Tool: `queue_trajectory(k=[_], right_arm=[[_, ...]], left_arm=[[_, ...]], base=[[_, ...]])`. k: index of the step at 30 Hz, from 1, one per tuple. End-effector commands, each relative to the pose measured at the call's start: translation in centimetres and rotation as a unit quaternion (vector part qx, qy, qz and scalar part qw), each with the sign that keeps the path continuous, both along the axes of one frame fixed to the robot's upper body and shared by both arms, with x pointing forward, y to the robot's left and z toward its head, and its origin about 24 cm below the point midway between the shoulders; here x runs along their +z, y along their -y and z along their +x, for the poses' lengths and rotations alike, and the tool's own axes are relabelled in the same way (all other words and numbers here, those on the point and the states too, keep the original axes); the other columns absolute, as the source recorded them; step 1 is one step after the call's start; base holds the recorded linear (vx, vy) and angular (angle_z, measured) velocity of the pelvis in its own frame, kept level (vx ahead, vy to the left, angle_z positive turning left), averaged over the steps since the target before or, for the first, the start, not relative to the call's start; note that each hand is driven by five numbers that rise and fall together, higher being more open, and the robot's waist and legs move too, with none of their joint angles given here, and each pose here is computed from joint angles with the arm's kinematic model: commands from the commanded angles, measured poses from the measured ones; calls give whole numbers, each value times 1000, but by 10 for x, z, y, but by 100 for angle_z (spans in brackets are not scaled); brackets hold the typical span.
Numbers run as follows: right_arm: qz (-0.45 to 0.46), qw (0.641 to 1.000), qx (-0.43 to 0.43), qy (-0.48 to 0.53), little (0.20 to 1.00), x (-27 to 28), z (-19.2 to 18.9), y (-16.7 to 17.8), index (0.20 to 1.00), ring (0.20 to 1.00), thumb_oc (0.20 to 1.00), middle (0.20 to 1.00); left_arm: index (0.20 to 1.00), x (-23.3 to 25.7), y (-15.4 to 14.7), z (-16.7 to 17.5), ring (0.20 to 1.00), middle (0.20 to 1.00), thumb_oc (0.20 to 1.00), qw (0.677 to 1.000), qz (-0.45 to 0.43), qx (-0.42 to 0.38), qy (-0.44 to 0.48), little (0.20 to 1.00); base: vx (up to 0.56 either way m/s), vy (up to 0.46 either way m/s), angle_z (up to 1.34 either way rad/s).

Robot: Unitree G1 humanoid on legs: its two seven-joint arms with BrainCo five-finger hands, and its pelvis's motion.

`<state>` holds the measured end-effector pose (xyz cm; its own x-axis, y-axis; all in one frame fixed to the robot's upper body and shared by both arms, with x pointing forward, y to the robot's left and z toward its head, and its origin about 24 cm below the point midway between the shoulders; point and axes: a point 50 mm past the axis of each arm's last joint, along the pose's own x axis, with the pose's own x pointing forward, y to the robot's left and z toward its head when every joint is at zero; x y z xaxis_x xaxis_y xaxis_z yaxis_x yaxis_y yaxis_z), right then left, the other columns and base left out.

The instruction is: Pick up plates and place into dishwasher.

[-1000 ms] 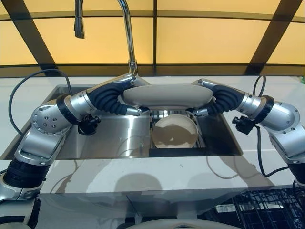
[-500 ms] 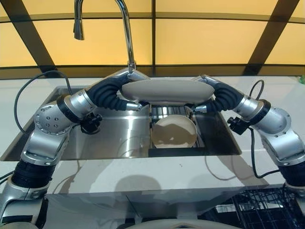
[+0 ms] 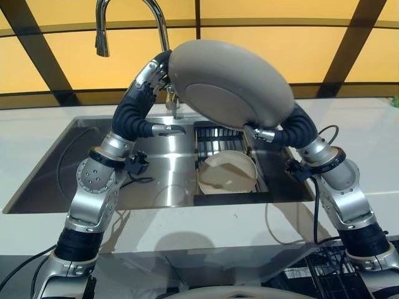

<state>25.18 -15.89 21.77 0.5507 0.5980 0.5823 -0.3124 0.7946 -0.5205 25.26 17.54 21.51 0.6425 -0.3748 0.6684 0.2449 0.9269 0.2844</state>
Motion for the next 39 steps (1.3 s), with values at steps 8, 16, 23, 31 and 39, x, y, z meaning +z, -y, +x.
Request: queue_trajectory(k=[8, 16, 23, 31, 39], right_arm=[[75, 995, -14, 65, 200, 24, -13, 15, 200, 200, 200, 200], [68, 981, -154, 91, 200, 22, -14, 48, 200, 200, 200, 200], [49, 963, -246, 101, 200, 29, -24, 84, 200, 200, 200, 200], [53, 958, -270, 80, 200, 26, -20, 92, 200, 200, 200, 200], [49, 951, -302, 35, 200, 9, -19, 103, 200, 200, 200, 200]], left_arm=[[1000, 17, -49, -9, 1000, 1000, 1000, 989, -80, 106, 70, 1000], [1000, 6, -65, -11, 1000, 1000, 1000, 986, -98, 131, 43, 1000], [1000, 0, -80, -16, 1000, 1000, 1000, 985, -90, 148, 24, 1000], [1000, -1, -87, -19, 1000, 1000, 1000, 982, -82, 169, 21, 1000], [1000, -1, -87, -13, 1000, 1000, 1000, 984, -51, 170, 7, 1000]], base=[[0, 0, 0], [0, -16, 0], [-28, -7, -16], [-38, 154, -83], [-48, 157, -22]])
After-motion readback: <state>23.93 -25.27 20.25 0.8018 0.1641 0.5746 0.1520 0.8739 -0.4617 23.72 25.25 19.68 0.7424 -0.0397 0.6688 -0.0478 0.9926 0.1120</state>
